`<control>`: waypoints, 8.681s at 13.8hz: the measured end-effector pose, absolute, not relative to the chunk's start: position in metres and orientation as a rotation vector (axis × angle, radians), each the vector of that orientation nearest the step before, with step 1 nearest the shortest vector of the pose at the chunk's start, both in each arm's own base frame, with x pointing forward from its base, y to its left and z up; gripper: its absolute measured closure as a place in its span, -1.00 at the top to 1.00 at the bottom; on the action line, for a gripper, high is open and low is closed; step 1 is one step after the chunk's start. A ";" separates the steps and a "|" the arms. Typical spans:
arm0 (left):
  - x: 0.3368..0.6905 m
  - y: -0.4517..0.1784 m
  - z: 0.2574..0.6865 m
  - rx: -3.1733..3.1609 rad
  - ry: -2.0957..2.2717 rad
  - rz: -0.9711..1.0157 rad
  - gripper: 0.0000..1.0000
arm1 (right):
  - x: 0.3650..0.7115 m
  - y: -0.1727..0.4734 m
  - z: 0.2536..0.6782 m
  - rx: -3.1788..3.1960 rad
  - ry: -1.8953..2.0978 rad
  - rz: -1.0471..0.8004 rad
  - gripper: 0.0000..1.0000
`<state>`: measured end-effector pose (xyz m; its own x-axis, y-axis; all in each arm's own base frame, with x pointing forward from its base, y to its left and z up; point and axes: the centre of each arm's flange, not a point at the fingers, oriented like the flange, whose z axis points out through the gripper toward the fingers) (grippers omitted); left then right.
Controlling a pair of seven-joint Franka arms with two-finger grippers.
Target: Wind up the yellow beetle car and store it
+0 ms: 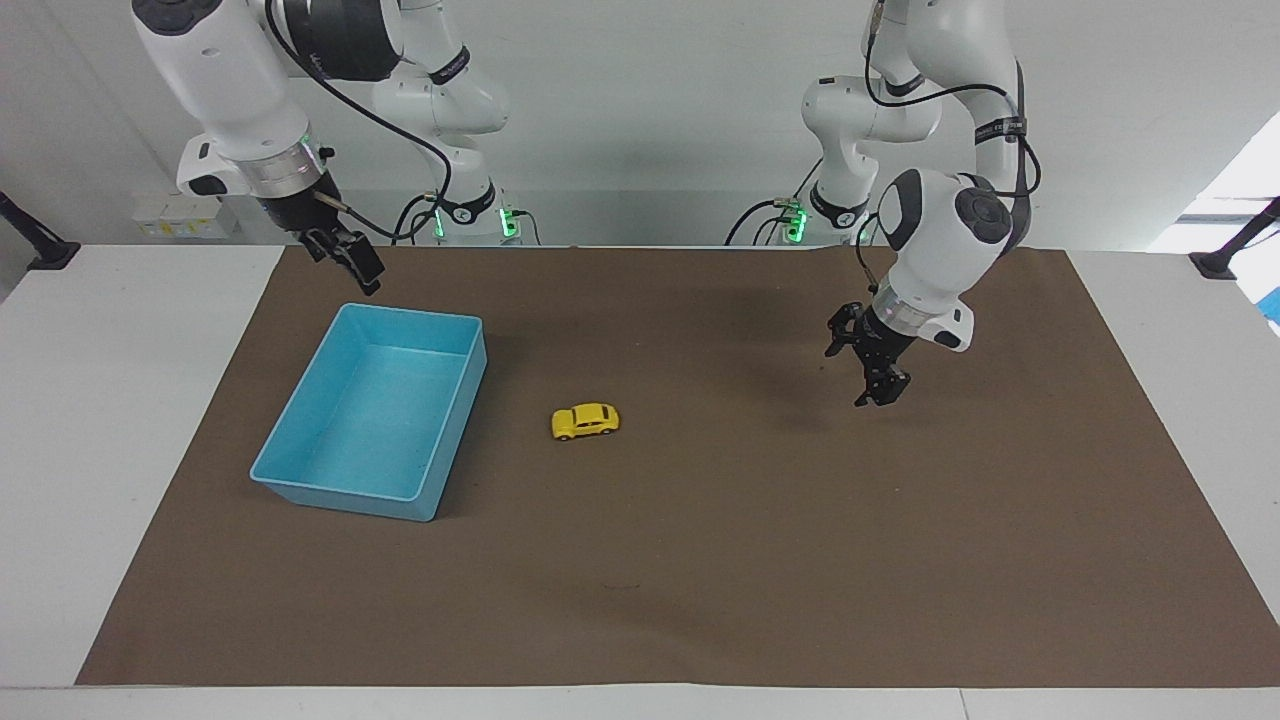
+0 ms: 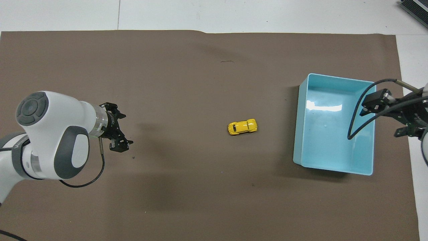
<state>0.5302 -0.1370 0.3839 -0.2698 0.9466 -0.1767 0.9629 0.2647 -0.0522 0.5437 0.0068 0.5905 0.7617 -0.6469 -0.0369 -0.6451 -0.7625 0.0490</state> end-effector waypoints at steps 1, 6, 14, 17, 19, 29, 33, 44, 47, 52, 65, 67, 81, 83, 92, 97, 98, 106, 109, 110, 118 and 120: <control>0.532 -0.137 0.387 1.827 2.402 -0.222 1.00 | 0.545 0.011 0.585 2.892 -1.143 -0.067 1.00; 0.552 -0.133 0.428 1.909 2.256 -0.167 1.00 | 0.549 0.051 0.549 2.730 -1.512 -0.017 1.00; 0.568 -0.132 0.487 2.331 1.786 -0.058 1.00 | 0.578 0.127 0.472 2.440 -2.010 0.026 1.00; 0.571 -0.124 0.505 2.465 1.602 -0.045 1.00 | 0.588 0.131 0.453 2.356 -2.125 0.031 1.00; 0.572 -0.117 0.518 2.584 1.415 -0.039 1.00 | 0.594 0.141 0.429 2.328 -2.157 0.023 1.00; 0.550 -0.081 0.570 2.960 0.456 -0.021 1.00 | 0.571 0.166 0.309 2.351 -2.018 0.183 1.00; 0.532 -0.044 0.585 3.059 -0.005 -0.059 1.00 | 0.560 0.171 0.282 2.332 -1.980 0.286 0.70; 0.515 -0.026 0.644 3.115 -0.140 -0.050 1.00 | 0.565 0.204 0.339 2.334 -1.922 0.328 -0.02; 0.515 -0.026 0.646 3.115 -0.140 -0.045 1.00 | 0.551 0.209 0.383 2.350 -1.867 0.345 -0.02; 0.515 -0.028 0.662 3.106 -0.112 0.008 1.00 | 0.539 0.177 0.457 2.561 -1.655 0.264 -0.02; 0.514 -0.025 0.668 3.104 -0.098 0.018 1.00 | 0.545 0.066 0.456 2.905 -0.793 0.122 -0.02; 0.514 -0.025 0.668 3.104 -0.097 0.018 1.00 | 0.545 0.041 0.451 2.960 -0.692 0.070 -0.02; 0.513 -0.024 0.668 3.104 -0.093 0.014 1.00 | 0.498 -0.018 0.343 3.092 -0.351 0.283 -0.02; 0.513 -0.024 0.668 3.104 -0.093 0.014 1.00 | 0.491 -0.019 0.325 3.097 -0.319 0.293 -0.02; 0.513 -0.024 0.668 3.104 -0.093 0.013 1.00 | 0.489 -0.020 0.304 3.104 -0.289 0.292 0.71; 0.513 -0.024 0.668 3.104 -0.093 0.012 1.00 | 0.518 -0.023 0.368 3.094 -0.299 0.180 1.00; 0.513 -0.024 0.668 3.104 -0.093 0.012 1.00 | 0.526 -0.025 0.391 3.091 -0.304 0.147 1.00; 0.513 -0.024 0.668 3.104 -0.093 0.012 1.00 | 0.549 -0.030 0.540 3.075 -0.339 0.014 1.00; 0.513 -0.024 0.668 3.104 -0.093 0.012 1.00 | 0.544 -0.030 0.579 3.075 -0.348 -0.026 1.00; 0.513 -0.024 0.668 3.104 -0.093 0.012 1.00 | 0.542 -0.029 0.590 3.082 -0.352 -0.040 1.00; 0.513 -0.024 0.668 3.104 -0.093 0.012 1.00 | 0.530 -0.030 0.648 3.099 -0.369 -0.046 1.00; 0.513 -0.024 0.668 3.104 -0.093 0.012 1.00 | 0.530 -0.030 0.649 3.099 -0.368 -0.042 1.00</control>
<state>0.5133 -0.0242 0.6676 0.9982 -0.0596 0.0085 -0.0598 -0.9976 0.0357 0.5303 -0.0298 0.6494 0.9718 -0.2346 -0.0244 -0.2341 -0.9719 0.0233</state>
